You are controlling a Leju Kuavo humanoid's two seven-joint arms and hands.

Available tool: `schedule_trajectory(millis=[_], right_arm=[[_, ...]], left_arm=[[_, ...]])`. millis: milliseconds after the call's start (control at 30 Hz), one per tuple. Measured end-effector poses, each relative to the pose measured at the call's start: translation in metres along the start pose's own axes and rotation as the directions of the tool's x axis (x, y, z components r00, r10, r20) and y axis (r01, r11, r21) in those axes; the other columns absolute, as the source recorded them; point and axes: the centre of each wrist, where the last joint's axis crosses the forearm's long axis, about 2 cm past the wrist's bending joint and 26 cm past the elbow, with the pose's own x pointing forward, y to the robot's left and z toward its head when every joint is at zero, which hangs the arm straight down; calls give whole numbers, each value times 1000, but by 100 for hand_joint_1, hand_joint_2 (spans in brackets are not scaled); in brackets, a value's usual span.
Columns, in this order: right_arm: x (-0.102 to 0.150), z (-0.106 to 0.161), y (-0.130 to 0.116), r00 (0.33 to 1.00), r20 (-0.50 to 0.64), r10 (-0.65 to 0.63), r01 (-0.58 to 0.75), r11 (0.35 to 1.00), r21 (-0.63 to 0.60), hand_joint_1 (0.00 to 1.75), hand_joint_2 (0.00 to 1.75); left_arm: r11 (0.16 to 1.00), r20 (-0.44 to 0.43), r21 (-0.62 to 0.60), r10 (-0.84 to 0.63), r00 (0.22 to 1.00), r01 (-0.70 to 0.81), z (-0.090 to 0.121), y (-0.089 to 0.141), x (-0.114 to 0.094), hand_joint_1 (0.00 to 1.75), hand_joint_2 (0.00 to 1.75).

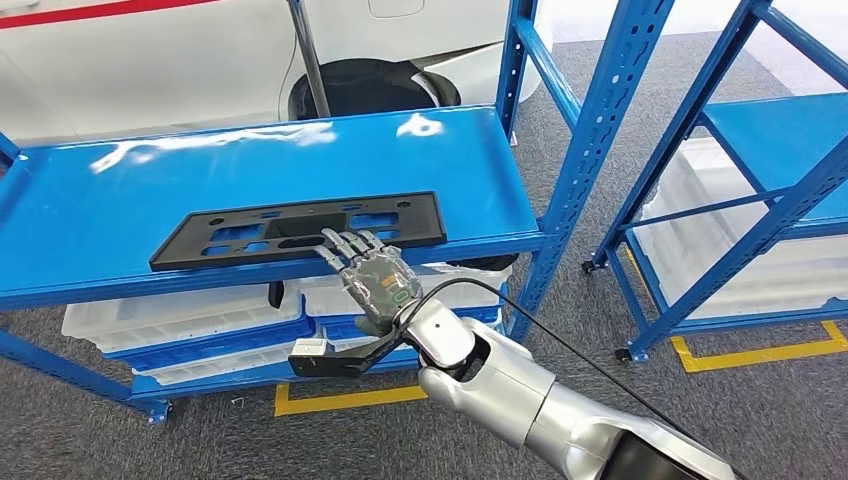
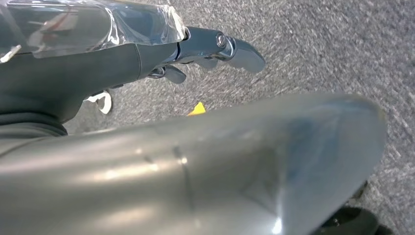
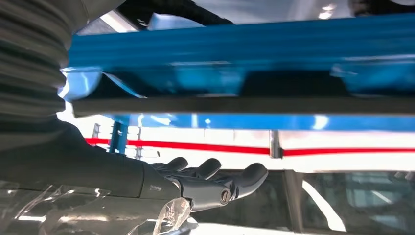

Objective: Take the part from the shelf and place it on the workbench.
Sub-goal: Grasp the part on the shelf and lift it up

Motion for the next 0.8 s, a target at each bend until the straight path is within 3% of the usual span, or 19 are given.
schedule_trajectory(millis=[800], right_arm=[[5, 1, 3, 1000, 13, -16, 15, 1000, 22, 0, 175]], left_arm=[[1000, -2, -4, -1, 1000, 1, 0, -2, -1, 0, 0]])
